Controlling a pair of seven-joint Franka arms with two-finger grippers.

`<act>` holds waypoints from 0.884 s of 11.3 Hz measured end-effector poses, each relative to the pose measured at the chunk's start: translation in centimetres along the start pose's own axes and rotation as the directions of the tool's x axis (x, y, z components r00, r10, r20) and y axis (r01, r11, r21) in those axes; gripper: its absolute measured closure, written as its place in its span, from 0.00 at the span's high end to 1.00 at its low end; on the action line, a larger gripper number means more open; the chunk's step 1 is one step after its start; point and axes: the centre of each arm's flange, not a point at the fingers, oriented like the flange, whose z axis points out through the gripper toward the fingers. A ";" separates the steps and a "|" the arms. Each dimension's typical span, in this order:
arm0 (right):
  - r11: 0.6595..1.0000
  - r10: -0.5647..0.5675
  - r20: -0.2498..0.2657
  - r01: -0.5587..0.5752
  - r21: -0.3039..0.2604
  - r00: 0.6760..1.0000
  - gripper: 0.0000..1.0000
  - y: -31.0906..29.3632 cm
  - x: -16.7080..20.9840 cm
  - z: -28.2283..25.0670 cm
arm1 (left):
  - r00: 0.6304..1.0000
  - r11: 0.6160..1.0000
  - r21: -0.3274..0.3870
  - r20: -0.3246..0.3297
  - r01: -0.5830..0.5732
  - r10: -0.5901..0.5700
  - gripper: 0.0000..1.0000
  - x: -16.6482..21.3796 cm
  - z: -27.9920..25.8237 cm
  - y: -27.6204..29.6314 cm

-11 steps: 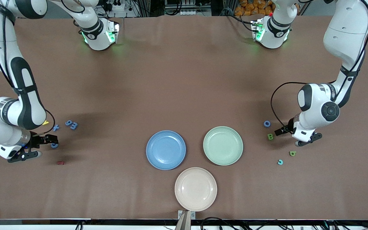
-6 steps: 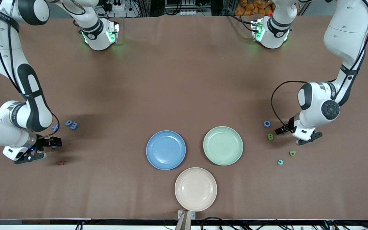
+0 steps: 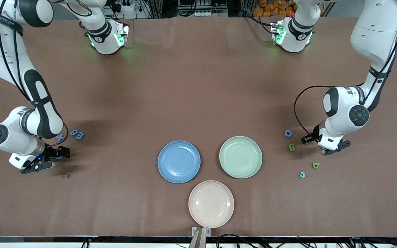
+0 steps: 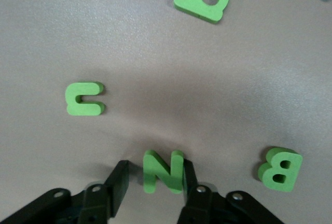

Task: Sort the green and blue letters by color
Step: 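Lift the N with the left gripper while the right gripper grasps the G, then lower the N into the green plate while the right gripper lifts the G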

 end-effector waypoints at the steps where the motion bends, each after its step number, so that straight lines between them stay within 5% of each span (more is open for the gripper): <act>1: 1.000 0.002 0.010 -0.002 0.005 1.000 1.00 0.1 -0.1 0.0 | 1.000 1.000 -0.002 -0.005 0.000 0.000 0.48 -0.1 0.0 0.0; 3: 1.000 0.003 0.037 -0.004 0.023 0.999 1.00 0.0 -0.3 -0.6 | 1.000 1.000 -0.004 -0.013 0.002 -0.002 0.33 -0.1 -0.3 -0.2; 8: 1.000 0.010 0.036 -0.011 0.026 0.999 1.00 0.2 -0.4 -1.2 | 1.000 1.000 -0.010 -0.027 -0.003 0.003 0.33 -0.1 -0.5 0.1; 10: 1.000 0.011 0.037 -0.012 0.027 0.999 0.92 0.3 -0.5 -1.1 | 0.999 1.000 -0.009 -0.044 -0.023 0.023 0.33 0.3 -1.6 1.0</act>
